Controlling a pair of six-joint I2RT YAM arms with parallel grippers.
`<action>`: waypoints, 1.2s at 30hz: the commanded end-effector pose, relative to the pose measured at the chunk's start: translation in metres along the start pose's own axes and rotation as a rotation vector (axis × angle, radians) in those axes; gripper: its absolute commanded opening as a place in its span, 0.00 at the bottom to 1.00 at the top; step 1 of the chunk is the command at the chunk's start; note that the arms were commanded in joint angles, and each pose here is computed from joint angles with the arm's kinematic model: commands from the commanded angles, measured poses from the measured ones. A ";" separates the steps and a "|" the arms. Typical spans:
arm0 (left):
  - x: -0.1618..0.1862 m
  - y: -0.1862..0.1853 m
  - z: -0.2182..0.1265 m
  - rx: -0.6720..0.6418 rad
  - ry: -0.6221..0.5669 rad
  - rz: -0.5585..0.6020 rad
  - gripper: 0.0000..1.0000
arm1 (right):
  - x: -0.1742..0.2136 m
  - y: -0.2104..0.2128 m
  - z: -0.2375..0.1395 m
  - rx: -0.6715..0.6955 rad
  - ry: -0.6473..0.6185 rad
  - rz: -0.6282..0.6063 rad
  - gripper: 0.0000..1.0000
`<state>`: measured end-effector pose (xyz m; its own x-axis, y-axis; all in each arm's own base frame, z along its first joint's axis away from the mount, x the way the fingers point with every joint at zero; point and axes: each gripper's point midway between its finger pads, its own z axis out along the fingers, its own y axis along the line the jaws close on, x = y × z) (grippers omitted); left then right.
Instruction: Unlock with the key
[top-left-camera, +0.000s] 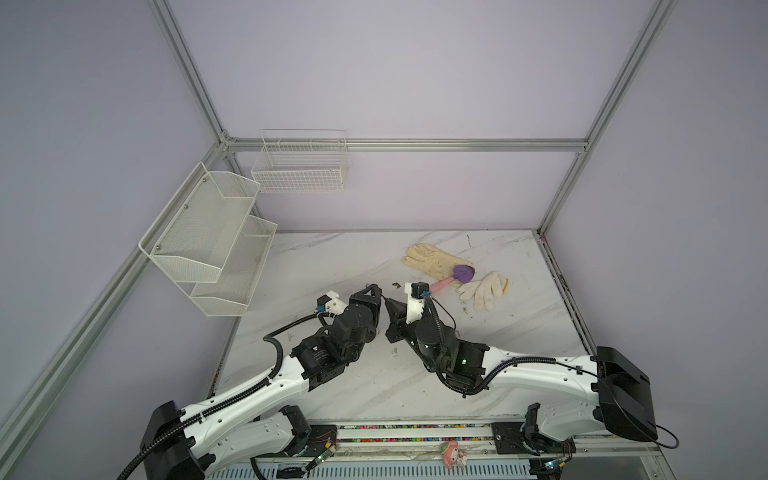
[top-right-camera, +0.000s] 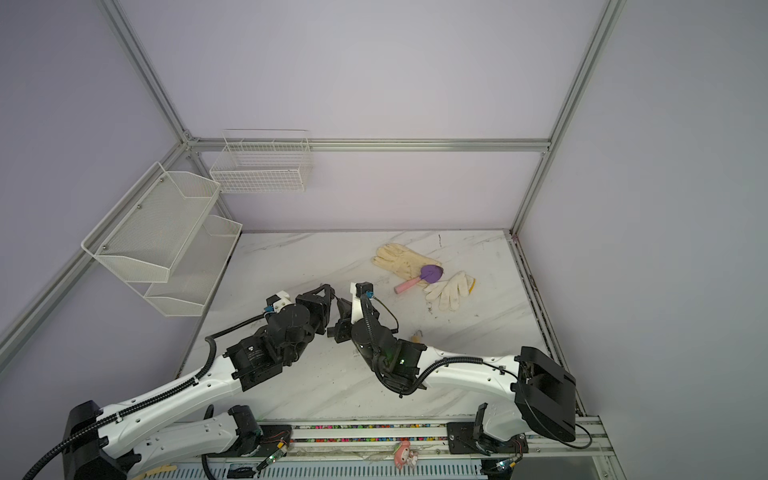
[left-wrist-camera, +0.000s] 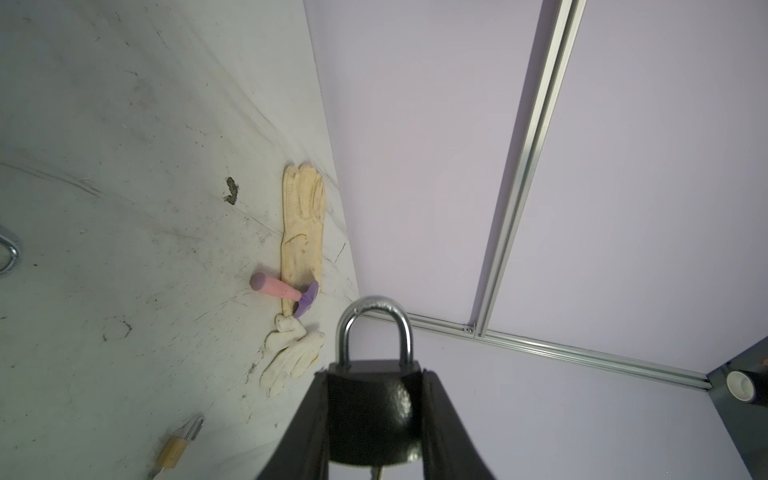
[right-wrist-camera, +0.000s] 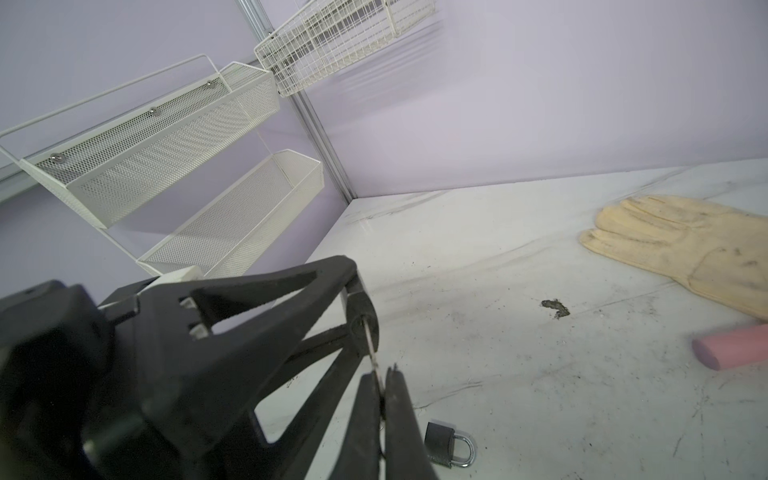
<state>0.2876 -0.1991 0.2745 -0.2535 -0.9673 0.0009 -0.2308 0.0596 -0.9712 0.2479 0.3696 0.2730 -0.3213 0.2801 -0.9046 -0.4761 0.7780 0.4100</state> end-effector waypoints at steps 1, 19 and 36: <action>0.029 -0.012 -0.011 0.063 0.141 0.061 0.00 | -0.024 -0.013 0.001 0.097 -0.064 -0.047 0.00; 0.040 -0.016 -0.006 0.071 0.126 0.173 0.00 | -0.070 0.061 0.010 -0.267 0.031 0.186 0.00; 0.031 -0.015 -0.021 0.159 0.152 0.145 0.00 | -0.068 0.020 -0.007 -0.175 -0.059 -0.116 0.00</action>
<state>0.2836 -0.1945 0.3032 -0.2415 -0.9652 -0.0999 -0.0733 0.1208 -0.9900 0.2509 0.3677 0.3090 -0.3324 0.1634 -0.9289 -0.6154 0.7087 0.3449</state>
